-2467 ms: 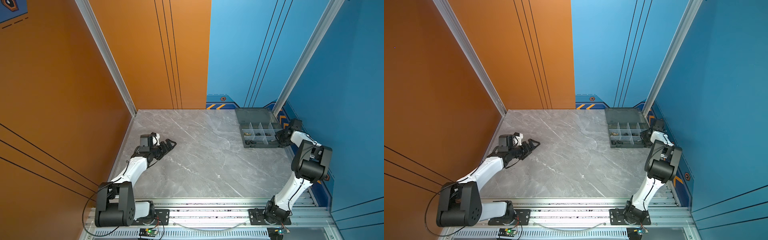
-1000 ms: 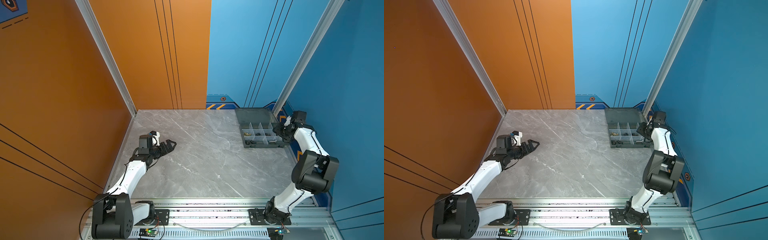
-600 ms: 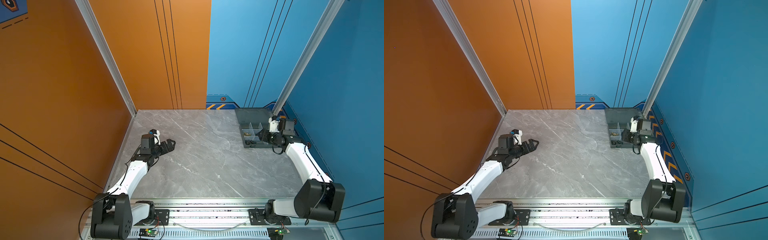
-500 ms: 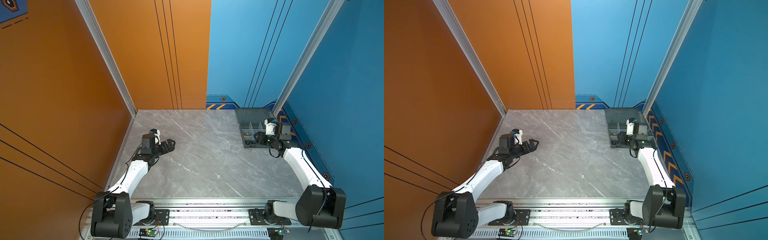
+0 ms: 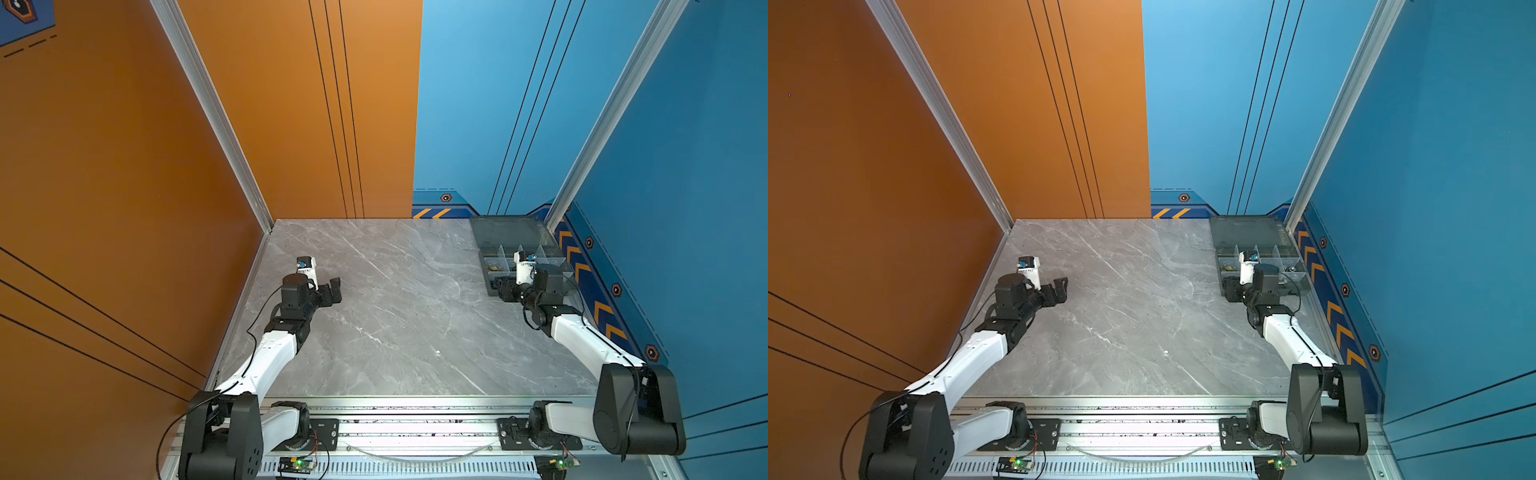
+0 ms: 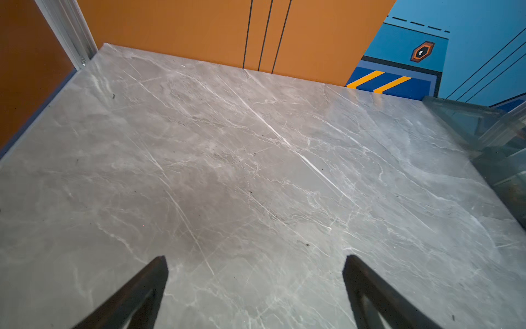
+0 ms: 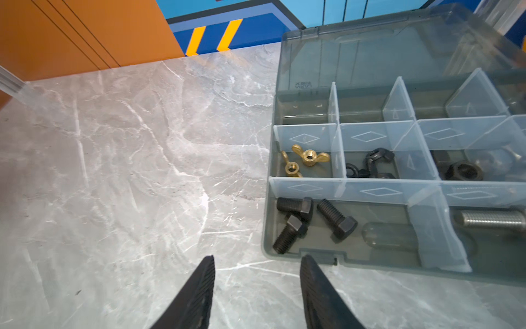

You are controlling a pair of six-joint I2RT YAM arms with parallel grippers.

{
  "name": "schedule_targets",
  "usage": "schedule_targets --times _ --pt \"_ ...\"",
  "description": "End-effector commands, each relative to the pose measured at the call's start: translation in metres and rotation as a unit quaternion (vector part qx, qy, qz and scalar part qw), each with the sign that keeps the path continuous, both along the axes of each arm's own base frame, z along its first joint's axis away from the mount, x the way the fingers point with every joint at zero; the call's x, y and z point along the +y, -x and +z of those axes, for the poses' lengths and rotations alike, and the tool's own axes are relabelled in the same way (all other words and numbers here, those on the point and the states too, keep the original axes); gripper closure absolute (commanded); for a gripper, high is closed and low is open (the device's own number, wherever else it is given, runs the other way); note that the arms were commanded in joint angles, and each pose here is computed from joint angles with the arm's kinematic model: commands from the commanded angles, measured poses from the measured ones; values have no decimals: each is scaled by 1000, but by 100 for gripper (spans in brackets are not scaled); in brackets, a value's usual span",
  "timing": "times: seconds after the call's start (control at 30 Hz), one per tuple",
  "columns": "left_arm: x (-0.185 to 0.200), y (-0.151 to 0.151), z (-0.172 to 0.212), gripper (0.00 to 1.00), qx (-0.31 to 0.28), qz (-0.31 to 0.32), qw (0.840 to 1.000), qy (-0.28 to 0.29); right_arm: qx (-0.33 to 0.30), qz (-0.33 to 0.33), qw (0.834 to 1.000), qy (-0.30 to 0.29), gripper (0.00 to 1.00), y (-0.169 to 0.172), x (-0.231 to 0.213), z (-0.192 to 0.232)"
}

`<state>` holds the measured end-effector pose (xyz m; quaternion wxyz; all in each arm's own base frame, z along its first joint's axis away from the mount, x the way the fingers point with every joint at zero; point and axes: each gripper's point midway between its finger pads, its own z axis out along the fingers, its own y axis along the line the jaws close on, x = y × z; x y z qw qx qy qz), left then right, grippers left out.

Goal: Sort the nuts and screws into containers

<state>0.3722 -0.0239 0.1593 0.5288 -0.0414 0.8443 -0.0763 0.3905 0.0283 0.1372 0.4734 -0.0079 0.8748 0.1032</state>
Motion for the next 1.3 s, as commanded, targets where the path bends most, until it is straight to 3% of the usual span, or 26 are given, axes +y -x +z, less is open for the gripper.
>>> schedule_targets --times 0.0,0.3,0.4,0.63,0.73,0.77,1.0,1.07,1.27 --pt "19 -7 7 2 -46 18 997 -55 -37 -21 998 43 49 -10 -13 -6" --pt "42 -14 -24 2 -68 40 995 -66 -44 -61 995 64 49 -18 -27 -41" --pt "45 -16 -44 2 -52 43 996 -57 -49 -73 994 64 49 -20 -32 -43" --pt "29 -25 -71 2 -50 21 994 -95 -65 -106 990 66 45 -13 -43 -43" --pt "29 -26 -70 2 -45 22 994 -96 -82 -121 986 76 37 -7 -45 -43" --pt "29 -25 -71 2 -46 22 994 -97 -106 -128 983 79 23 -5 -46 -44" --pt "29 -25 -71 2 -45 23 994 -97 -107 -123 983 80 11 -4 -43 -45" --pt "29 -25 -70 2 -46 23 994 -97 -96 -126 984 86 0 -3 -44 -47" --pt "28 -24 -71 2 -45 24 994 -101 -102 -129 982 91 0 -3 -43 -46"
